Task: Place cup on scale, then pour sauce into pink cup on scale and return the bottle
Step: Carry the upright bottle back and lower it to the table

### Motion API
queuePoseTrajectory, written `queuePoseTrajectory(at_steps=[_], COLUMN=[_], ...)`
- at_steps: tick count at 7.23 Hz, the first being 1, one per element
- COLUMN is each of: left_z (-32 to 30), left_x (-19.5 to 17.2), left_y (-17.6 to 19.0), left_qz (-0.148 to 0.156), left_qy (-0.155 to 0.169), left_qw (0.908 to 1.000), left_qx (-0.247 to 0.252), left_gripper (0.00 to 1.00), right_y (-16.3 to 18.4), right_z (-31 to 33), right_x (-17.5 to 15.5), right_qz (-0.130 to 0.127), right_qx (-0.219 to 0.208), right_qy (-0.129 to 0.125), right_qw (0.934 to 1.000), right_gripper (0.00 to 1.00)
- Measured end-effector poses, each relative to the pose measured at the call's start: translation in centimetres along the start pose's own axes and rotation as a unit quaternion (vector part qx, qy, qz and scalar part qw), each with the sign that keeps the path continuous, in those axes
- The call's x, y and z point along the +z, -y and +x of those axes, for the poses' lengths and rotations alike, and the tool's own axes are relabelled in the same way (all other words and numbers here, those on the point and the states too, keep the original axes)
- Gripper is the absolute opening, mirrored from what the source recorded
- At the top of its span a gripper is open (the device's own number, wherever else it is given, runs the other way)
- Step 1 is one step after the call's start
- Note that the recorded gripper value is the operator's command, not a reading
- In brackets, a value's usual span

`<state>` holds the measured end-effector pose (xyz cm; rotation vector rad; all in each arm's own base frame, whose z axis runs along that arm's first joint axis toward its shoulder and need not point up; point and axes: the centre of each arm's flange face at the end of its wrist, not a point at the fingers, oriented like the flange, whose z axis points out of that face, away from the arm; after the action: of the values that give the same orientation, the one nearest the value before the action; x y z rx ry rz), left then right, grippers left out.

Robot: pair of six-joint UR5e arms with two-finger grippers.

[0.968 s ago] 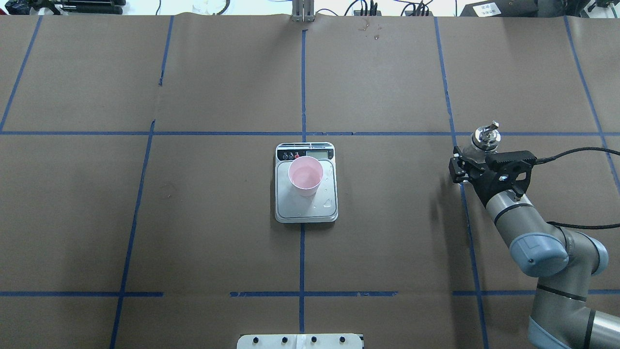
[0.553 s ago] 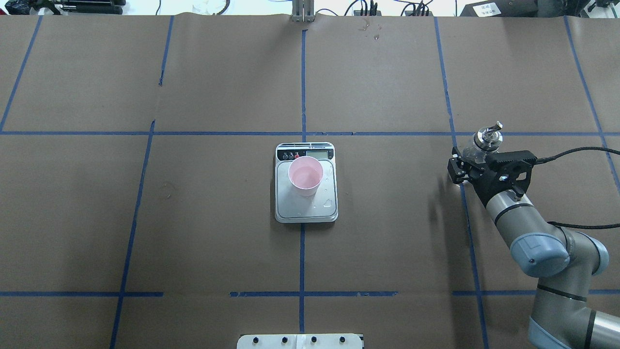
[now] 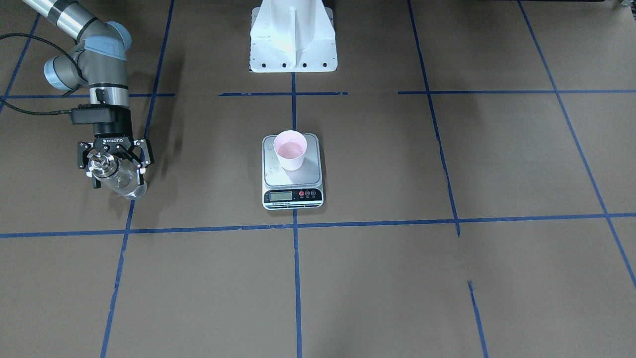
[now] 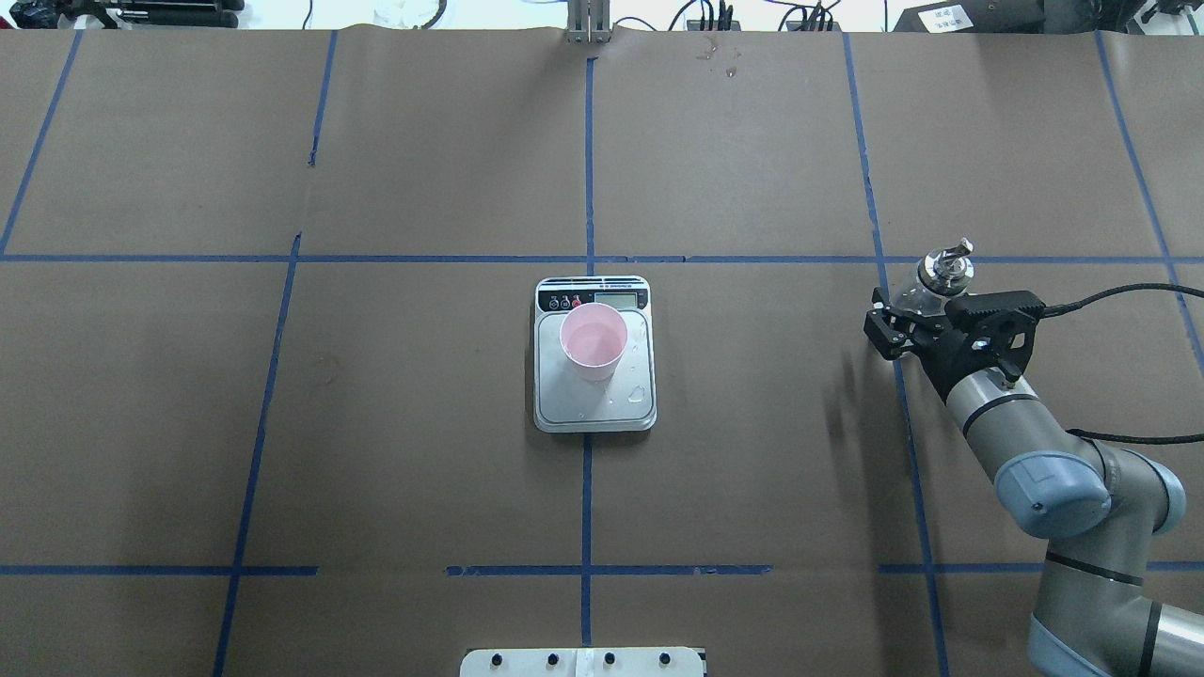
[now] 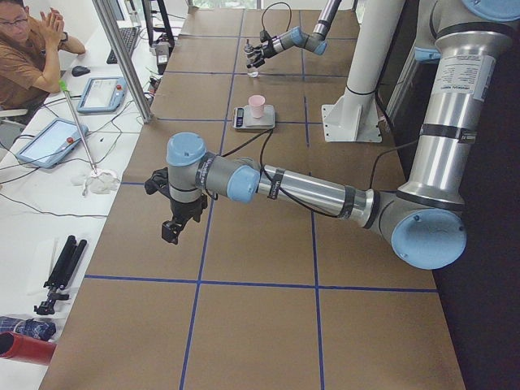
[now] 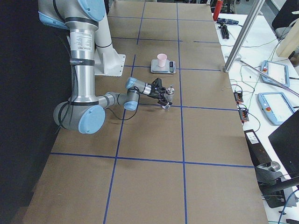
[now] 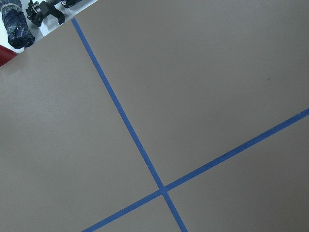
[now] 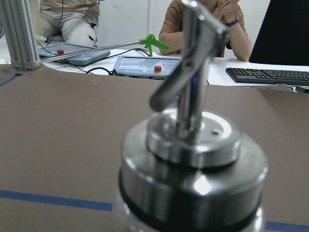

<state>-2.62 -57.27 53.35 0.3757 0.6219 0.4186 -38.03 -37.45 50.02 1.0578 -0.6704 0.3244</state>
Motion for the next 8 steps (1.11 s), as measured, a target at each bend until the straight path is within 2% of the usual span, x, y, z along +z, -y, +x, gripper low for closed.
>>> queuePoseTrajectory(at_steps=[3, 8], left_z=[0.0, 0.0], left_x=[0.0, 0.0], left_y=[0.0, 0.0], left_qz=[0.0, 0.0], left_qy=[0.0, 0.0], left_qw=[1.0, 1.0], left_qx=[0.001, 0.0], left_gripper=[1.0, 1.0], right_y=[0.8, 0.7], right_z=[1.0, 0.8], right_x=[-1.6, -2.3], right_qz=[-0.008, -0.013], right_qx=[0.002, 0.005], right_qy=[0.008, 0.014], right_qw=[0.9999, 0.9998], right_gripper=[1.0, 1.0])
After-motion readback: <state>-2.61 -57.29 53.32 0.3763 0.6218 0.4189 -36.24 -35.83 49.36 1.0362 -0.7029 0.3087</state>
